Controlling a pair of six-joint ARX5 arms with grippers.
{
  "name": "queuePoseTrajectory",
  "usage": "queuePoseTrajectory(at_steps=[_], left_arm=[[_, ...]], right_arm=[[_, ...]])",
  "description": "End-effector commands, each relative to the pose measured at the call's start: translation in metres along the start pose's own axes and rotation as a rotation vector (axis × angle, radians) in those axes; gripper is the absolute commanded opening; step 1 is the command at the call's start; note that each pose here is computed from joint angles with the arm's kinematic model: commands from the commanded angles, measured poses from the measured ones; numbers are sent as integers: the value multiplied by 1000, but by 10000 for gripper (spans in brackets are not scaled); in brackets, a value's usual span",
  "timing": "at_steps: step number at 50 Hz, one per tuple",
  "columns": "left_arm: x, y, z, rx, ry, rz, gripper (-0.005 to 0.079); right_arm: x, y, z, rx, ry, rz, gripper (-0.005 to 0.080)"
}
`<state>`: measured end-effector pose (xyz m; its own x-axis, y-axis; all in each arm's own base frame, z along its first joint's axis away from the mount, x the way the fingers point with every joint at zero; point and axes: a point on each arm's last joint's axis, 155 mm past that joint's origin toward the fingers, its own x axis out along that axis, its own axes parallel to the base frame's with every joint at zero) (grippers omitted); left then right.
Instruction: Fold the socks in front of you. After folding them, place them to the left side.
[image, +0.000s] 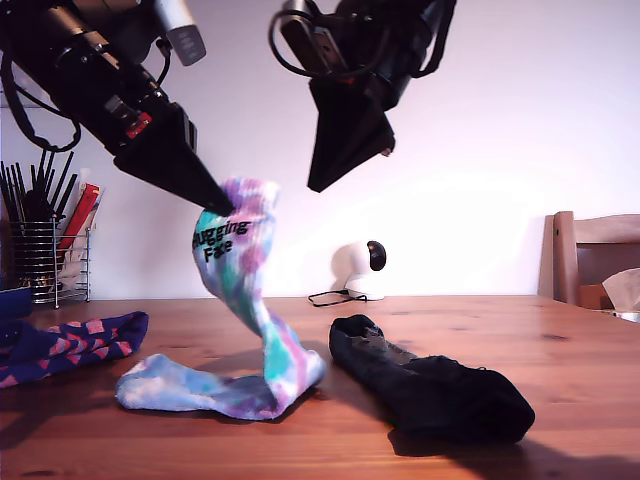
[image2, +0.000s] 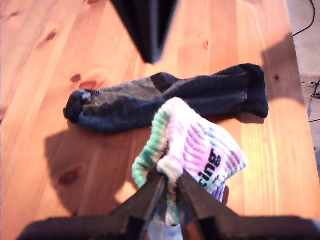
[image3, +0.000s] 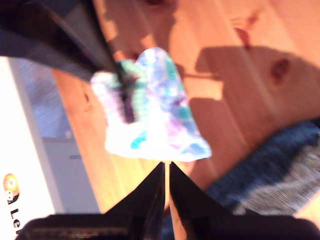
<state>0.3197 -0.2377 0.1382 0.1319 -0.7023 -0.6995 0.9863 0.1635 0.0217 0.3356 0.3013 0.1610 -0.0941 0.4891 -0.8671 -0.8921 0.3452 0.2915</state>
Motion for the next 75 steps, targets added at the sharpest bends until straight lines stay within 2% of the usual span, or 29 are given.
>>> queuePoseTrajectory(at_steps=[1,4,12,23,35,39,42,44,45,52,56,63,69,75], left_arm=[[2,2,-7,-12,17,4,149],[1,6,-11,-14,33,20,201],[-1,15,-22,-19,84,65,256],[-4,27,-36,-14,164,134,259],[2,19,-12,-19,61,86,257],[6,18,-4,-13,41,90,197],[9,17,4,-11,21,91,89],[11,17,9,5,10,96,-17],[12,18,11,8,6,97,-30],[16,16,12,-41,4,90,-19],[16,15,7,-144,20,93,-19],[14,12,-10,-254,80,90,-19],[14,-3,-28,-309,157,48,-19],[16,-8,-34,-327,179,28,-19]], right_arm=[[-1,6,-2,-5,3,7,-10],[-1,6,-2,-5,3,7,-10],[-1,7,-2,-5,0,11,-10],[-1,7,-1,-6,-2,15,-10],[-1,8,-1,-6,-6,21,-10],[-1,10,0,-8,-10,30,-10],[-1,11,1,-9,-16,37,-10],[0,11,2,-11,-19,38,-10],[0,12,2,-10,-21,42,-10],[4,13,2,19,-19,67,-10],[10,12,-2,44,-4,75,-10],[23,1,-4,172,13,66,-10],[31,-13,6,273,-25,41,-10],[33,-25,17,282,-66,-3,-10]])
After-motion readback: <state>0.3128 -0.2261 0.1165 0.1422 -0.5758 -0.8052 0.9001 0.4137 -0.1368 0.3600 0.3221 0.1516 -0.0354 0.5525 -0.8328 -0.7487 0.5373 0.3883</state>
